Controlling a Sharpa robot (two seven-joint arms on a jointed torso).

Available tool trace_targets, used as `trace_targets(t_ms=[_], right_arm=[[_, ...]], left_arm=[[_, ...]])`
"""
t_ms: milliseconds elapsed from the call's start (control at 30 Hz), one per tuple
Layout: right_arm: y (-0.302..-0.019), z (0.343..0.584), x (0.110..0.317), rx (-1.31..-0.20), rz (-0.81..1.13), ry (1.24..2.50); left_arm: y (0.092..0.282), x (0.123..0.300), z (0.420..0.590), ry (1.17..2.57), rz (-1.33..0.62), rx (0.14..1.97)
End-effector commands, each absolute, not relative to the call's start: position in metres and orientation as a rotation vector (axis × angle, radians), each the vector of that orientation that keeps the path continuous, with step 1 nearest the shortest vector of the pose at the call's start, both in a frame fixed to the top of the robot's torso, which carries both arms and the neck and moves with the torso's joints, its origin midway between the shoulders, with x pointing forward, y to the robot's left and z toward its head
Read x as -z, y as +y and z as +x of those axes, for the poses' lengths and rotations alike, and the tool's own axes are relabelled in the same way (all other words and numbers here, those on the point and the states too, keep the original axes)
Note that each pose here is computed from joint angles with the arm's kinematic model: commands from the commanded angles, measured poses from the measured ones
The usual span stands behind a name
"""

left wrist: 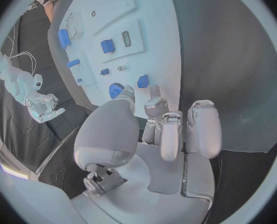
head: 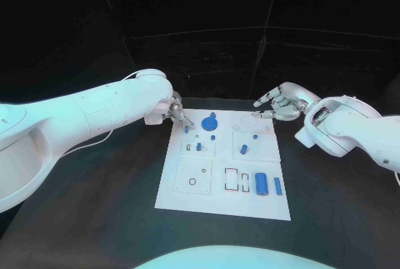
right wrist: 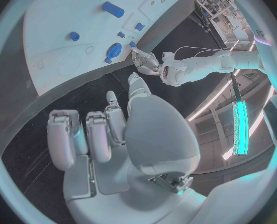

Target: Assemble the parts on the task board

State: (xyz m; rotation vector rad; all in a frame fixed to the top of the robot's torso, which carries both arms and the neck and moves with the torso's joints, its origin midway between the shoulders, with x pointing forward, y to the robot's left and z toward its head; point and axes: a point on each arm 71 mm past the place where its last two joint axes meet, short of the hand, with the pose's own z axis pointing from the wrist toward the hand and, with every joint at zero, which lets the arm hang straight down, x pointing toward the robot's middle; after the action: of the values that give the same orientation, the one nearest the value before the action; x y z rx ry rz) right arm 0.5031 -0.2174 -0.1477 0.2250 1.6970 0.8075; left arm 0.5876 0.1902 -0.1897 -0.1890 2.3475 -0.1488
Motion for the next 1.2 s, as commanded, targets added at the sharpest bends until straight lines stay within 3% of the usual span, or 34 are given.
trace_targets(t_ms=[33, 1200], right_arm=[[-0.2165, 0.5032, 0.1458, -0.815, 0.216, 1.688], [-0.2147, 0.5039, 0.1463, -0.816, 0.214, 1.693]], left_arm=[[0.1900, 0.1912, 0.5873, 2.364, -0.168, 0.136], [0.1813, 0.1946, 0.5850, 2.374, -0.178, 0.191]])
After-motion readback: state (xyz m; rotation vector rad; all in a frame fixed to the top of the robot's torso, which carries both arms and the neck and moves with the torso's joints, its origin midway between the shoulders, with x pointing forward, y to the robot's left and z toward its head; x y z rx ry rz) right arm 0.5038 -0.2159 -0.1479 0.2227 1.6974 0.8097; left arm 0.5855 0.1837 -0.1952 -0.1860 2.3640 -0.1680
